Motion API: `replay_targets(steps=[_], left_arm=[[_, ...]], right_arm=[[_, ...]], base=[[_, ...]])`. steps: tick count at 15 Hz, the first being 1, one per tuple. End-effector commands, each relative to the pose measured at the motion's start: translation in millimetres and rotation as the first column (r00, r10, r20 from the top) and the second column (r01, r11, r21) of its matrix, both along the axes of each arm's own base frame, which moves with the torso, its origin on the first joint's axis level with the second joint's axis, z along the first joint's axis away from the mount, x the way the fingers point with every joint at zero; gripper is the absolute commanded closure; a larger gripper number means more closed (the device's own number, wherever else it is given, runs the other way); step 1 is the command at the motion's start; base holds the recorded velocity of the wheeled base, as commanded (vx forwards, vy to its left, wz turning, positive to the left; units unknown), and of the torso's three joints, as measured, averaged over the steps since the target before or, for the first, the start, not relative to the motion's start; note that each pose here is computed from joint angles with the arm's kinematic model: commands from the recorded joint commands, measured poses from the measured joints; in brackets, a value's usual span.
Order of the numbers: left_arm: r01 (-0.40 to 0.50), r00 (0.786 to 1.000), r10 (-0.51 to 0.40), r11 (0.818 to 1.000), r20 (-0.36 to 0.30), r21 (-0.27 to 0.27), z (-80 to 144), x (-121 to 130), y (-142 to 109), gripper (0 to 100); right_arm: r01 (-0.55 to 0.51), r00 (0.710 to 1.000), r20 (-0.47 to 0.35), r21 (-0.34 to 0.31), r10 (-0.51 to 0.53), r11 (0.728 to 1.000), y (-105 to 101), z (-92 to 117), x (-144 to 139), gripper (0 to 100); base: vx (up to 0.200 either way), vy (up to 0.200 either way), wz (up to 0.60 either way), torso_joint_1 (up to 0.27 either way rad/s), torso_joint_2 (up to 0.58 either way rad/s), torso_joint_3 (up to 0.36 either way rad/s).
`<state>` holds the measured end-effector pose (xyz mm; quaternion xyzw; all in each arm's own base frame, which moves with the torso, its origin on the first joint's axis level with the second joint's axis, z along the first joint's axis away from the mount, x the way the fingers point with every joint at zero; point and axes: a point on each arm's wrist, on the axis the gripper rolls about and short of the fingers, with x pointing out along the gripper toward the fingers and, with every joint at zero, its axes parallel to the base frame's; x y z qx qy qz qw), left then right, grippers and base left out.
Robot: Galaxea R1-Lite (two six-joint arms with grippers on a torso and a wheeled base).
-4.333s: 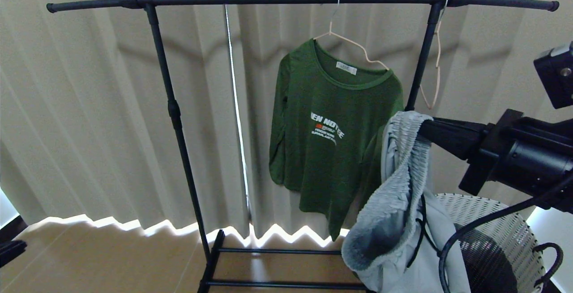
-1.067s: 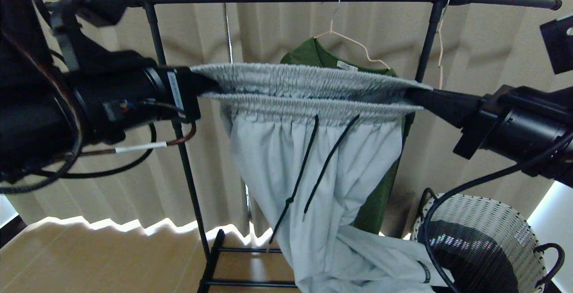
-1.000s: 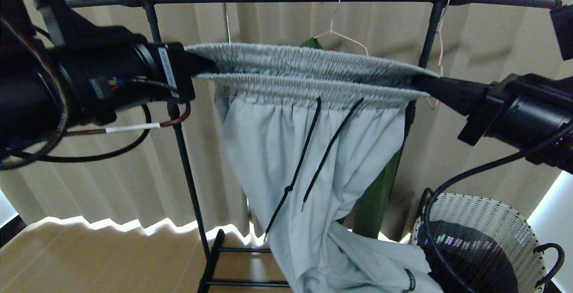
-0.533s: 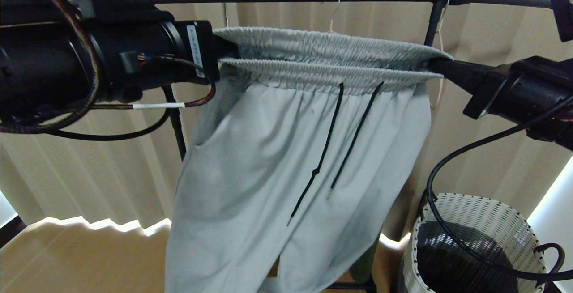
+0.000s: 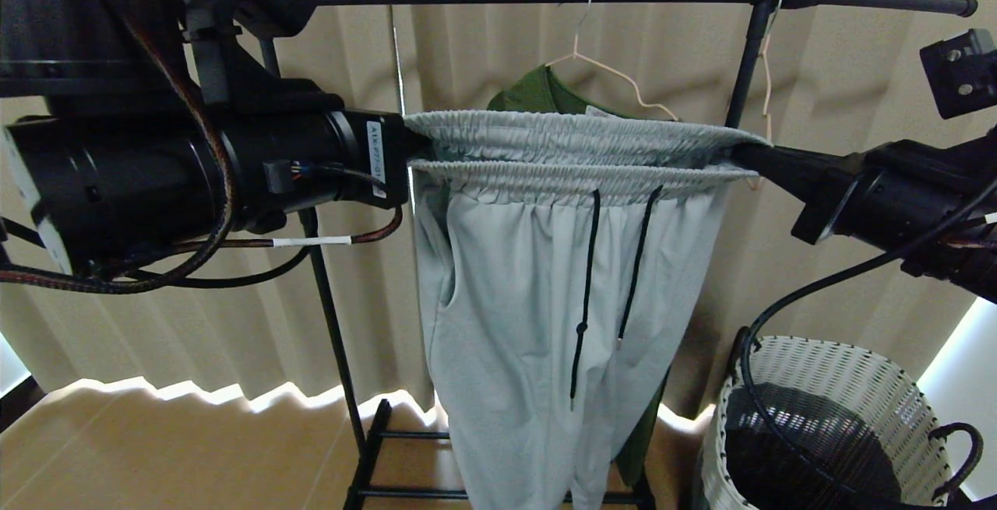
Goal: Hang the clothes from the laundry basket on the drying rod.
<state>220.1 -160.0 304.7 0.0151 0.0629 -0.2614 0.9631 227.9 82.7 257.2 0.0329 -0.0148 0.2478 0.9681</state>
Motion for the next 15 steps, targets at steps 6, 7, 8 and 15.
replay_targets(steps=[6, 7, 8, 15], left_arm=[[-0.004, 1.000, 0.004, 1.000, 0.022, -0.022, 2, 2, -1, 100], [-0.002, 1.000, 0.003, 1.000, 0.018, -0.020, -2, 6, -5, 100], [-0.004, 1.000, 0.004, 1.000, 0.020, -0.021, -4, 10, -7, 100], [0.017, 1.000, -0.017, 1.000, 0.019, -0.021, -3, 6, -10, 100]], right_arm=[[-0.073, 0.996, 0.047, -0.001, 0.073, 0.997, -17, 5, -69, 100], [-0.193, 0.981, 0.037, -0.010, 0.193, 0.981, -16, 2, -93, 100], [-0.263, 0.964, 0.022, -0.019, 0.263, 0.965, -20, -1, -106, 100], [-0.367, 0.929, 0.020, -0.060, 0.368, 0.928, -28, -12, -122, 100]], base=[[0.000, 0.000, 0.00, 0.000, 0.00, 0.000], [0.000, 0.000, 0.00, 0.000, 0.00, 0.000], [0.000, 0.000, 0.00, 0.000, 0.00, 0.000], [0.000, 0.000, 0.00, 0.000, 0.00, 0.000]])
